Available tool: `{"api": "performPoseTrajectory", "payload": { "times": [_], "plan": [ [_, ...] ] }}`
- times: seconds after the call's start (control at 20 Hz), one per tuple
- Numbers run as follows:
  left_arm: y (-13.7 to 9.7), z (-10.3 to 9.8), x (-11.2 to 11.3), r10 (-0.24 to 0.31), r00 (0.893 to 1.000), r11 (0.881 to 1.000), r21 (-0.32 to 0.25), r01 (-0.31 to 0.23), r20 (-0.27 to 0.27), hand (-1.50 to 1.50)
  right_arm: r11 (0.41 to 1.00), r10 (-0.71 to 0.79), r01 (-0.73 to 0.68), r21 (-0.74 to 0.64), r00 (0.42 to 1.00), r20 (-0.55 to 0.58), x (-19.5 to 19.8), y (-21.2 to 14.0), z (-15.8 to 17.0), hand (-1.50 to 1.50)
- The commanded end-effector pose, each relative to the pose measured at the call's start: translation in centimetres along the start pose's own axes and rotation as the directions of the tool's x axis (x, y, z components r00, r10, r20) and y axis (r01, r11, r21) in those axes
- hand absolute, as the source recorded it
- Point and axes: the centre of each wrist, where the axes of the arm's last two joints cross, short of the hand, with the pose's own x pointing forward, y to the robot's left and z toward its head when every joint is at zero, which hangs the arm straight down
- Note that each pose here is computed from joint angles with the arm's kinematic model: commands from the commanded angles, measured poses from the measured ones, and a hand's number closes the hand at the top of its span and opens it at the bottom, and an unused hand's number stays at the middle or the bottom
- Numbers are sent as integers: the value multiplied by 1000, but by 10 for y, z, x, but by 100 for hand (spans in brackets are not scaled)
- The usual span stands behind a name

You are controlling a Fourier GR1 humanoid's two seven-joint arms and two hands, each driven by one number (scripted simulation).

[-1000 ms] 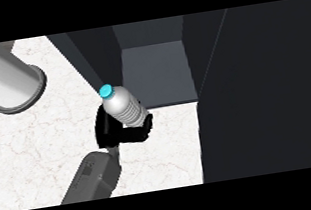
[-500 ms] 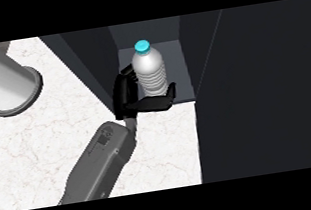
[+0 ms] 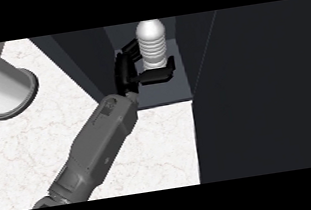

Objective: Pick up the bottled water, place it into the cabinet and close the cabinet

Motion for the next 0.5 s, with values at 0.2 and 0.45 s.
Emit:
{"api": "performPoseTrajectory", "payload": {
  "times": [0.2,0.45],
  "plan": [
    [18,-17,-16,-253,968,966,58,252,2,150,996,-84,86,-19,994,63,8,-2,-3,-150],
    [24,-21,-22,-241,967,954,164,252,-81,150,997,-77,76,20,996,53,8,-5,-2,-150]
  ]
}}
